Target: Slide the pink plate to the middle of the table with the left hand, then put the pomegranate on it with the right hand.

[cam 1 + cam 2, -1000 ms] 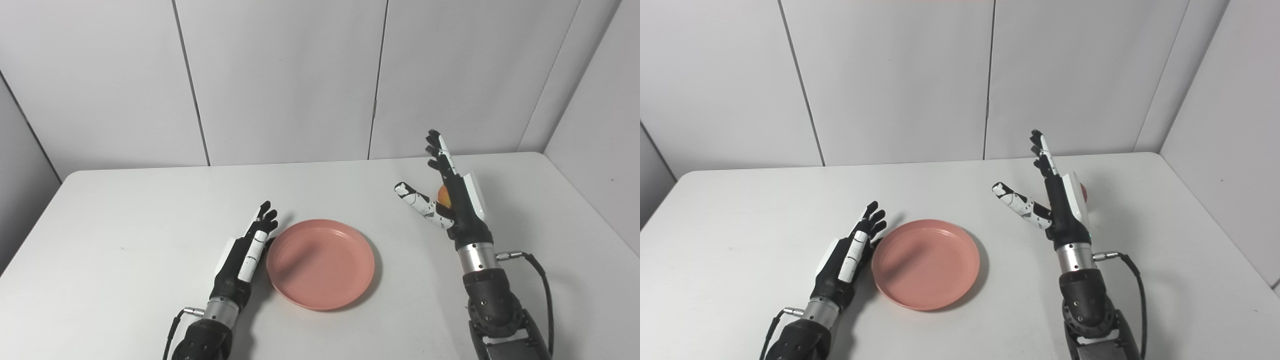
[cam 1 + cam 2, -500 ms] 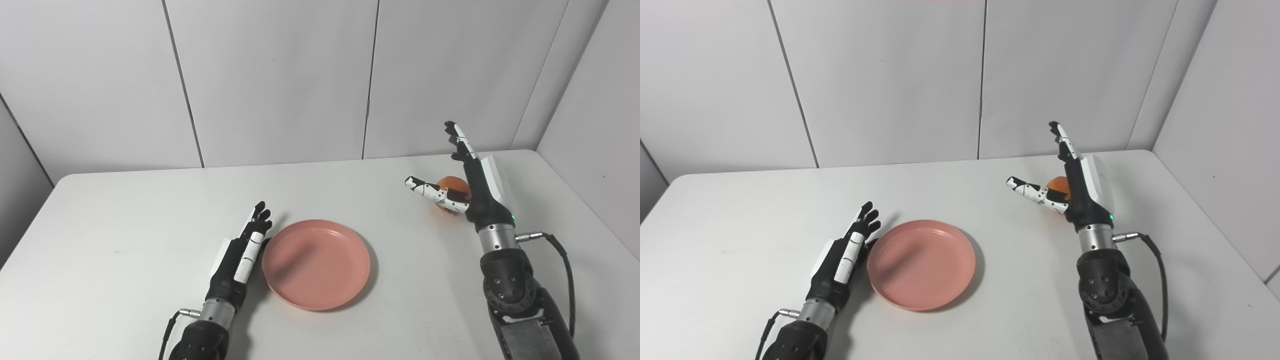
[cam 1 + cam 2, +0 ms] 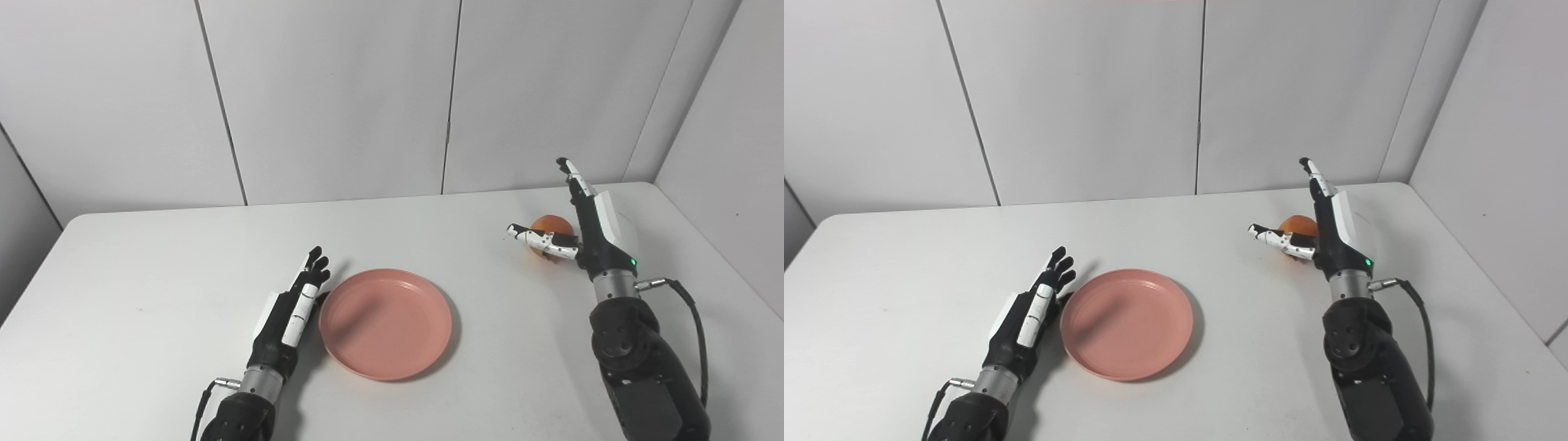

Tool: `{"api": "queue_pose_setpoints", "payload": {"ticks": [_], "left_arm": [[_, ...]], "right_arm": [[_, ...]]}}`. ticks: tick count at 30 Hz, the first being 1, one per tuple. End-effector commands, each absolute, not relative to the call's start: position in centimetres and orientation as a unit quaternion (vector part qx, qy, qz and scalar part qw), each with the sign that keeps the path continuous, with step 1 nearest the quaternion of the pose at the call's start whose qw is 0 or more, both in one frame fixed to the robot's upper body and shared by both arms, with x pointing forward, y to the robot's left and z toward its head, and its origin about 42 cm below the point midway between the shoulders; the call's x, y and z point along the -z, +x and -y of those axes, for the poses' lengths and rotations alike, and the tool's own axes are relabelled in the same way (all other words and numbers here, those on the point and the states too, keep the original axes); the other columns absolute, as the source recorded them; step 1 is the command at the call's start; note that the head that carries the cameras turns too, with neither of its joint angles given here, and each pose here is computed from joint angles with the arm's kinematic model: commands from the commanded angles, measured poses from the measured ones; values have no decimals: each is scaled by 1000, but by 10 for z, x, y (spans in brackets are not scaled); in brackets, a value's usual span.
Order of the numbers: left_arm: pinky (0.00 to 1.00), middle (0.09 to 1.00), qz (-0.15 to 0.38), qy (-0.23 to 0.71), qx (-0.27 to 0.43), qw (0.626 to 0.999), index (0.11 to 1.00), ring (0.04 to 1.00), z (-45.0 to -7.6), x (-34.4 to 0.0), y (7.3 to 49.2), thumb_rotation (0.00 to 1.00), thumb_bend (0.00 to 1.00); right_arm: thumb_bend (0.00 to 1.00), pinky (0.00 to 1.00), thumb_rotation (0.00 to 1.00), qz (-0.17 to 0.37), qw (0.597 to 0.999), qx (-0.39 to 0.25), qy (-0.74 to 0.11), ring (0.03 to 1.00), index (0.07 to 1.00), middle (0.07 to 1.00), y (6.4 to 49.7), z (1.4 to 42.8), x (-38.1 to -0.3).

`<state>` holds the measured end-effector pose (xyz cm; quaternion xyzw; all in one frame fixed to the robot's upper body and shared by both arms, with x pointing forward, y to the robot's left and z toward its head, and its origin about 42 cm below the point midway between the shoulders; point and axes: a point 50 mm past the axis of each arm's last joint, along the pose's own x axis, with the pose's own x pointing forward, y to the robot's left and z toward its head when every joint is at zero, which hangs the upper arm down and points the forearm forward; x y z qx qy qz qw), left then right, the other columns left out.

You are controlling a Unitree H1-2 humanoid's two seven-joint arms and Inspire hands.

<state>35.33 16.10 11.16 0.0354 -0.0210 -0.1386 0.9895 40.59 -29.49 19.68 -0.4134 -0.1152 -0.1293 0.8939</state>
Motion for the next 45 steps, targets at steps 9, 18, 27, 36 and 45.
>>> {"api": "queue_pose_setpoints", "payload": {"ticks": [9, 18, 27, 36, 45], "left_arm": [[935, 975, 48, 34, 135, 989, 980, 962, -166, -124, 362, 1000, 683], [931, 966, 52, 33, 141, 988, 973, 956, -165, -128, 358, 1000, 674], [934, 970, 51, 34, 143, 988, 978, 958, -166, -128, 357, 1000, 680], [935, 978, 52, 17, 149, 987, 984, 966, -165, -129, 357, 1000, 670], [947, 985, 52, 9, 152, 987, 992, 974, -163, -130, 357, 1000, 661]], "right_arm": [[887, 779, 398, 112, 878, 144, -442, 881, 919, 918, 430, 308, -214], [888, 769, 401, 79, 880, 139, -447, 875, 917, 908, 440, 313, -204], [863, 739, 347, 56, 883, 133, -448, 849, 901, 894, 445, 318, -193], [788, 664, 184, 41, 883, 138, -448, 786, 854, 851, 446, 322, -183], [665, 546, 4, 48, 883, 156, -440, 659, 744, 725, 443, 327, -174]]}}
